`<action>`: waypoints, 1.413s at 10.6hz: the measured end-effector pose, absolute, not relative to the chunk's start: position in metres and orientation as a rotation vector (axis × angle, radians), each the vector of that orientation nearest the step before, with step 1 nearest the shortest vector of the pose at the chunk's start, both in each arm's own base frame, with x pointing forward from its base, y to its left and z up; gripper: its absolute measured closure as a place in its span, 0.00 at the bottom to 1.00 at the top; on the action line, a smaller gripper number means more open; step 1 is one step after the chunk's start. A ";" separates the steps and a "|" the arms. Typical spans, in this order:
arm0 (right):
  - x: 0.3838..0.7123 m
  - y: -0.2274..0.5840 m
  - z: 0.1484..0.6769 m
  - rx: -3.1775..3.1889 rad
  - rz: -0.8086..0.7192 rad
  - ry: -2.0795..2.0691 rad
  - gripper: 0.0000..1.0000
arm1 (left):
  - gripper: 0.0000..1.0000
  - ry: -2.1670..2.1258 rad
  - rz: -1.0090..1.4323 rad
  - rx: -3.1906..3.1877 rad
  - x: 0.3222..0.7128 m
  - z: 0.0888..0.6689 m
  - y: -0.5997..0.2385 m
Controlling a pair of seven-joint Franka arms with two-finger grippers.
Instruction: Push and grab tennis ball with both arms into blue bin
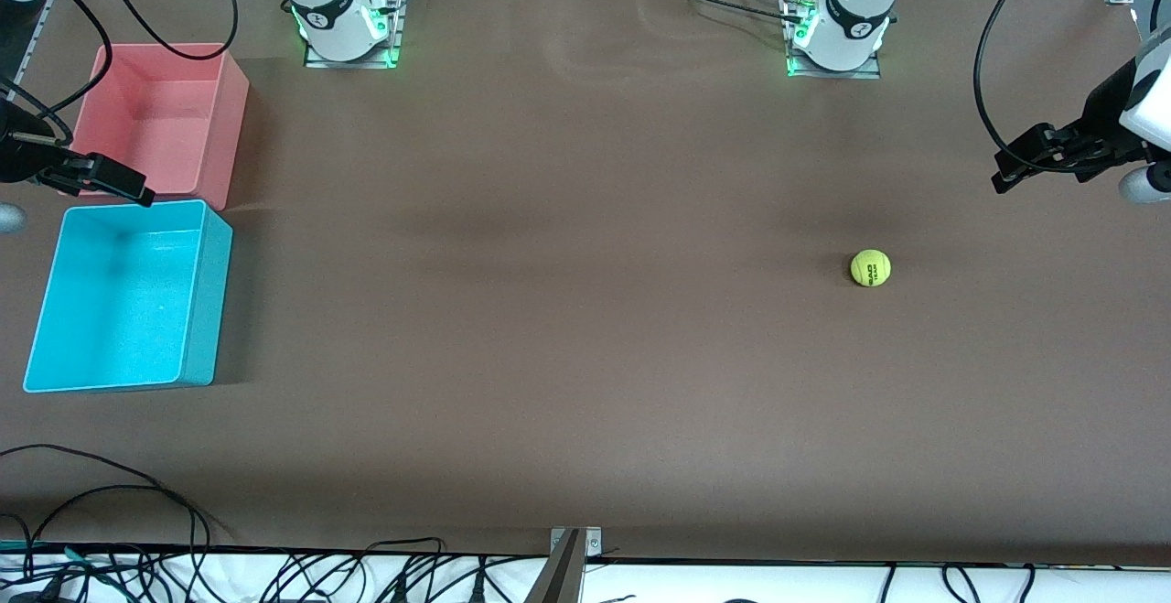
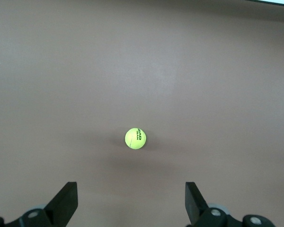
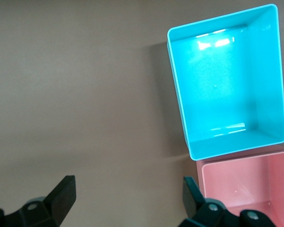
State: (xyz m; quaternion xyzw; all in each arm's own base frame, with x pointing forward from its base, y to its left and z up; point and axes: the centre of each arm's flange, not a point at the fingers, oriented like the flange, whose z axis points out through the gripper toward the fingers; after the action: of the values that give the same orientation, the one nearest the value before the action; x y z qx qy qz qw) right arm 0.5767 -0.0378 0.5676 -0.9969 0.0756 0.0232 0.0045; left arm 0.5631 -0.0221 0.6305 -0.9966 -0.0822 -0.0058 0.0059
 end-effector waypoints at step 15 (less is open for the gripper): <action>0.574 -0.045 0.572 -3.124 0.060 0.248 0.00 | 0.00 -0.257 -0.018 -3.119 0.563 0.630 -0.022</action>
State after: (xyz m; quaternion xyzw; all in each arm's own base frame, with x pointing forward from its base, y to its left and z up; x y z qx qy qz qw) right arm 0.5743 -0.0452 0.5724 -0.9967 0.0790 0.0190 0.0038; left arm 0.5631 -0.0223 0.6305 -0.9966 -0.0820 -0.0058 0.0059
